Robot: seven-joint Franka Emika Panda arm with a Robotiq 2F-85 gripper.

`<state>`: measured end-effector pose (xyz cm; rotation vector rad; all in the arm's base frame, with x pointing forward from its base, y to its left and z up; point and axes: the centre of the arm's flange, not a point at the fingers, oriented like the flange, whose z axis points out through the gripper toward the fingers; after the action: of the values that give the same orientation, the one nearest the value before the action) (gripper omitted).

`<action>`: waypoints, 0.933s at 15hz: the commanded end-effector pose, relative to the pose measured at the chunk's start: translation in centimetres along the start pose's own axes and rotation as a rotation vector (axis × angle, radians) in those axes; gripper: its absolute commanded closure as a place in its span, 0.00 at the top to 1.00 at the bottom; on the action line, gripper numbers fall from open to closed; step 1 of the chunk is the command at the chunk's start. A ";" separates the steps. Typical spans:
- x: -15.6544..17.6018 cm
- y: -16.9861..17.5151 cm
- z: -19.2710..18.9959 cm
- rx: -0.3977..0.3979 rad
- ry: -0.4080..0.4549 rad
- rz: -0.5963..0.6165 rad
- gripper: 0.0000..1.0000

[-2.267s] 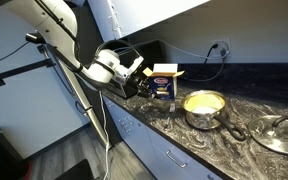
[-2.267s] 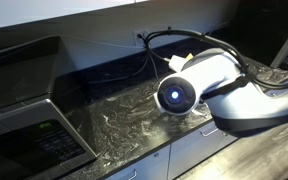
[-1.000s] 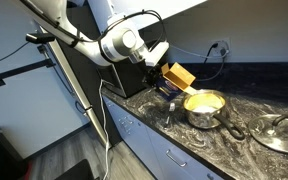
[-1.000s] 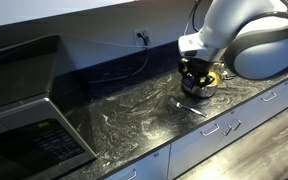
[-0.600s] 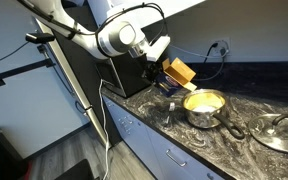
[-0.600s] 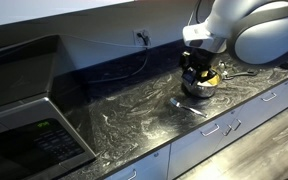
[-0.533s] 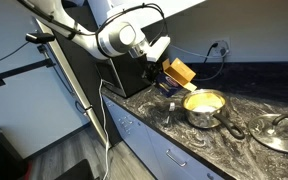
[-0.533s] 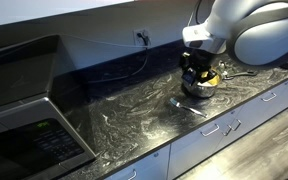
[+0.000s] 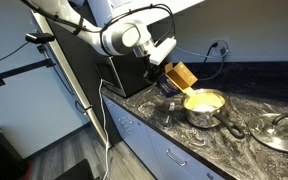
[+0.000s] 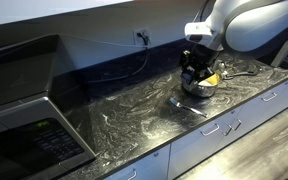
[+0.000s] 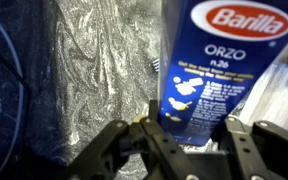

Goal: Pour the contents in the box into the pot

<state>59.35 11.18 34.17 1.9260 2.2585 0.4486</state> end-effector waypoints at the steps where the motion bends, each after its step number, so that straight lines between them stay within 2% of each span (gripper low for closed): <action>1: -1.9 1.7 -1.4 -0.002 0.060 0.038 0.22; 9: -5.7 3.9 -2.2 0.030 0.240 0.066 0.22; 14: -7.6 4.2 -2.6 0.055 0.306 0.075 0.22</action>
<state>62.98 5.24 36.31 2.0966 2.3726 0.6967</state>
